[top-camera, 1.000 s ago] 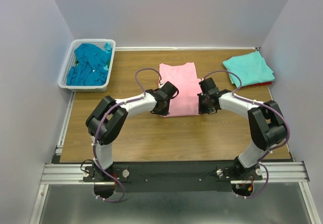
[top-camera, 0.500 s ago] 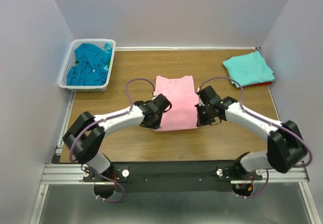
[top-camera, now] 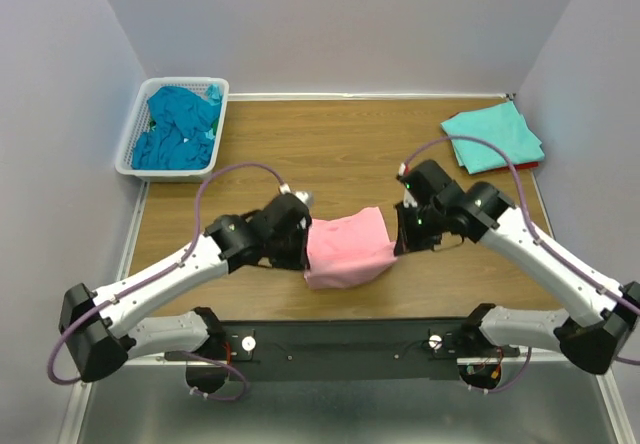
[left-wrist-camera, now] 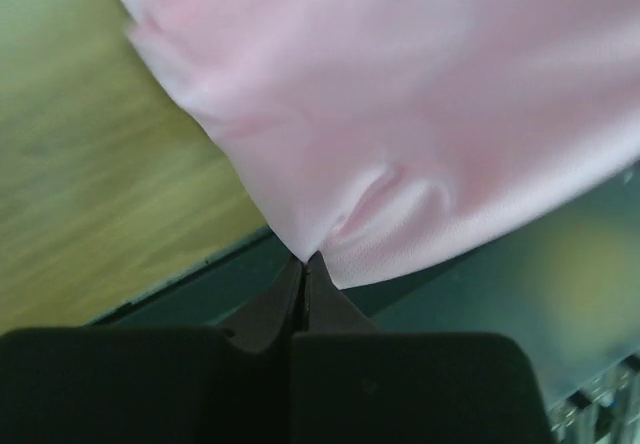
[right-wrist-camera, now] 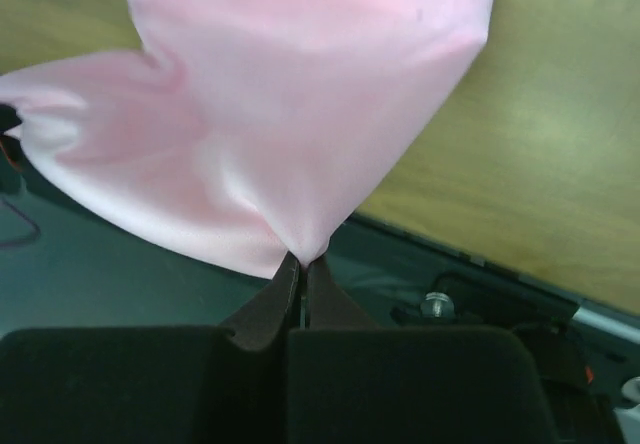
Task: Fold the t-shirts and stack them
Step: Fold the tshirt
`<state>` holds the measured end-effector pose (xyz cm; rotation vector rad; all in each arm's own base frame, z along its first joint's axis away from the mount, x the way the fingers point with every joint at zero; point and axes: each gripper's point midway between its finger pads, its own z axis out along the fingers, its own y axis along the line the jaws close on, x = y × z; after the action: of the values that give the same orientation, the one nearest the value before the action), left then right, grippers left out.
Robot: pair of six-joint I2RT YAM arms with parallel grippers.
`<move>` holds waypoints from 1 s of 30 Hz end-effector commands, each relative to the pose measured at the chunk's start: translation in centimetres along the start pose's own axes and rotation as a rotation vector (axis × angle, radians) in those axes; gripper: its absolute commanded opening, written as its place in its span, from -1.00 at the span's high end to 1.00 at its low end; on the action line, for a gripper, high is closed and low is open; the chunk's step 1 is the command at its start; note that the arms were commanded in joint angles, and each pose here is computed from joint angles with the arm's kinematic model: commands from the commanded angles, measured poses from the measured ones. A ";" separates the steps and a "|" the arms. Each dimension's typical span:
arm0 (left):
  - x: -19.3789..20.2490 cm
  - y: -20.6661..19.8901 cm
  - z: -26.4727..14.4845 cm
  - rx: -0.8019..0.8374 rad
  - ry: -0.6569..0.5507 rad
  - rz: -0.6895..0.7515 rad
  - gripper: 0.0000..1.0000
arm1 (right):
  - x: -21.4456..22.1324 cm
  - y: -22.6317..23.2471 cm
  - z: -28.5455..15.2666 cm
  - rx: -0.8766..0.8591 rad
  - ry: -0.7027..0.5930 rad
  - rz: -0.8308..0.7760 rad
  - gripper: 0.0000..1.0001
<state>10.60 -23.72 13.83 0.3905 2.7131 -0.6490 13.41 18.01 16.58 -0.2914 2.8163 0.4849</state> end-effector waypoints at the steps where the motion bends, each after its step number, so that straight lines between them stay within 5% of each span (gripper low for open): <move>1: -6.0 2.0 -0.4 -0.001 -0.130 -0.029 1.00 | -5.5 -1.4 -0.6 0.168 -0.075 -0.045 0.99; 5: -9.5 6.1 1.9 -0.046 -0.169 -0.090 1.00 | -11.8 -2.1 0.9 0.139 -0.129 -0.031 0.99; 12: -15.5 9.3 6.5 -0.057 -0.211 -0.098 1.00 | -16.3 -6.0 7.6 0.120 -0.055 0.015 0.99; 17: -19.7 9.9 8.5 -0.087 -0.236 -0.071 1.00 | -17.3 -9.4 11.6 0.138 -0.035 0.092 0.99; 27: -21.5 12.0 12.8 -0.153 -0.212 -0.051 1.00 | -15.5 -12.7 17.2 0.156 -0.003 0.173 0.99; 30: -22.1 12.3 13.1 -0.165 -0.235 -0.045 0.78 | -15.3 -13.0 17.1 0.177 -0.015 0.185 0.73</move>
<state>36.24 -24.35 6.28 0.2005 2.5796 -0.5251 34.50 14.92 2.47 -0.0123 2.8834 0.3077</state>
